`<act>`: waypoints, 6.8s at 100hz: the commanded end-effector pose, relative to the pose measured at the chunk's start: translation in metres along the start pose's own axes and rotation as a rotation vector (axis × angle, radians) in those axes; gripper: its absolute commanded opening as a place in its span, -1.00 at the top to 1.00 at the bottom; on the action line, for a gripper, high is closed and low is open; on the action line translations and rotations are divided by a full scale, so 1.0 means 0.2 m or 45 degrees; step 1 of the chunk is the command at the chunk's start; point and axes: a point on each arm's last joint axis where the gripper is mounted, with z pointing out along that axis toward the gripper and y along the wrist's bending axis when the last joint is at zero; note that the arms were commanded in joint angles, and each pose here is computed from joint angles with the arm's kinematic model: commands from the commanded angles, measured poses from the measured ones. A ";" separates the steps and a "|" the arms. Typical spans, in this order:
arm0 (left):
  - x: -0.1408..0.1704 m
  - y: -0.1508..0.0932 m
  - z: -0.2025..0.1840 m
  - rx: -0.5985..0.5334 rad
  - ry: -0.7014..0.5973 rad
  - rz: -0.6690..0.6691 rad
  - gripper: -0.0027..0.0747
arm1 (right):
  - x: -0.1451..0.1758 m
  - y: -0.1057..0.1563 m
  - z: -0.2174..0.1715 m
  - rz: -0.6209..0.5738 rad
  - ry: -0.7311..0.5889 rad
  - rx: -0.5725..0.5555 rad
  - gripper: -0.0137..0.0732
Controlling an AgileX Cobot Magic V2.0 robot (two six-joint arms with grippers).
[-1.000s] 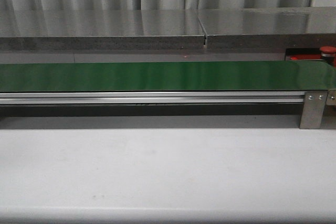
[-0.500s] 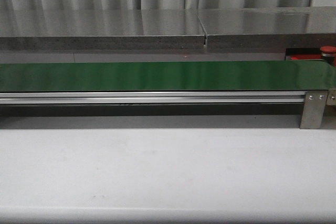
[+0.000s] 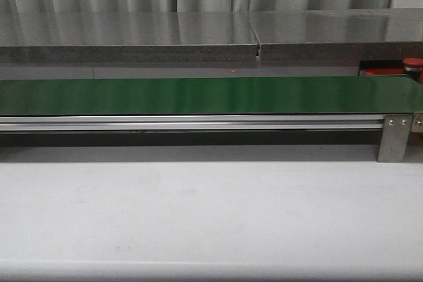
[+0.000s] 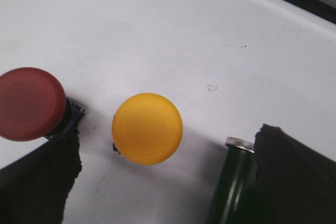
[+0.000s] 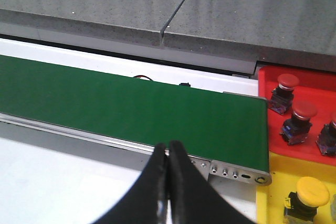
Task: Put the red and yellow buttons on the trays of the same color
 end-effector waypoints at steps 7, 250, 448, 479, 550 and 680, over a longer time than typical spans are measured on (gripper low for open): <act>-0.14 0.00 -0.14 -0.001 -0.217 -0.027 -0.67 | -0.06 -0.01 -0.02 -0.003 -0.077 0.034 0.96; 0.19 -0.32 -0.51 0.146 -0.203 0.094 0.97 | -0.06 -0.01 -0.02 -0.003 -0.076 0.033 0.96; -0.10 0.29 -0.04 -0.102 -0.335 -0.017 -0.77 | -0.06 -0.01 -0.02 -0.003 -0.076 0.033 0.96; -0.13 0.31 0.06 -0.100 -0.354 -0.022 -0.63 | -0.06 -0.01 -0.02 -0.003 -0.076 0.033 0.96; -0.22 0.21 -0.32 -0.006 -0.337 -0.026 0.98 | -0.06 -0.01 -0.02 -0.003 -0.076 0.032 0.96; 0.20 -0.29 -0.61 0.062 -0.412 0.235 0.98 | -0.06 -0.01 -0.02 -0.003 -0.076 0.032 0.96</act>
